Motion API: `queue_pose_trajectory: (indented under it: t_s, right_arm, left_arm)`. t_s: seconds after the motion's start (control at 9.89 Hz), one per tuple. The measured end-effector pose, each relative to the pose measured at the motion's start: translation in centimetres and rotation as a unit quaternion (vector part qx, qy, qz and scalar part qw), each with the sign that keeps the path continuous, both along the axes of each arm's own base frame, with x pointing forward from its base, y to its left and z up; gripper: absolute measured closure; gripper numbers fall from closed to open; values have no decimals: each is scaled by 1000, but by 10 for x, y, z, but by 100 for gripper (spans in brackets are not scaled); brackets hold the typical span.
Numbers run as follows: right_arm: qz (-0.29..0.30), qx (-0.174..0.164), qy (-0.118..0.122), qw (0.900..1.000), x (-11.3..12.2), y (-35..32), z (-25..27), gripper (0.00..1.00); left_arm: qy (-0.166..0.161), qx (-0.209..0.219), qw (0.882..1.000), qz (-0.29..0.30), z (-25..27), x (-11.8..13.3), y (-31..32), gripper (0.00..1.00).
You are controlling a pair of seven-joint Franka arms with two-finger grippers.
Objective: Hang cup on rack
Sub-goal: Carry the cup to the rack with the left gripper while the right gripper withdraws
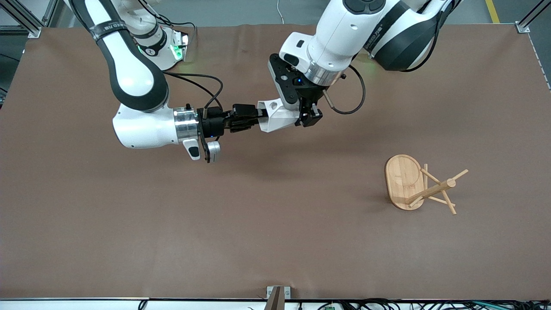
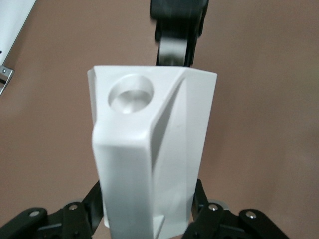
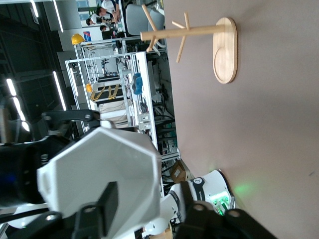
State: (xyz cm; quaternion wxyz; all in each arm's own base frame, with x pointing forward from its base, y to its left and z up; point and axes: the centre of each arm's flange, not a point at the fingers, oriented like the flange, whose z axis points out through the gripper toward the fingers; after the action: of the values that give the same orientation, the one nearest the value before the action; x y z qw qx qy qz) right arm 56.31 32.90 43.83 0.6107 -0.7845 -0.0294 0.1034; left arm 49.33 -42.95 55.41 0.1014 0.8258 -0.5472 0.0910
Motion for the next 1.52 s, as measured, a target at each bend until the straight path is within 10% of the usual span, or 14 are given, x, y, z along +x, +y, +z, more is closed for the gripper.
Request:
queue_pose_trajectory:
  t_s: [0.3,0.51,1.01,1.52]
  right_arm:
    - [-38,-95,-65,993,36,-98,17,0]
    - [-60,-175,-100,978,51,-166,21,0]
    - [-108,-384,-194,896,48,-309,63,0]
    - [-72,-578,-133,802,24,-362,142,0]
  left_arm:
    - [13,44,992,116,6,3,17,30]
    - [11,51,980,191,17,11,36,30]
    - [22,41,941,335,24,62,116,30]
    - [36,69,907,414,16,99,203,30]
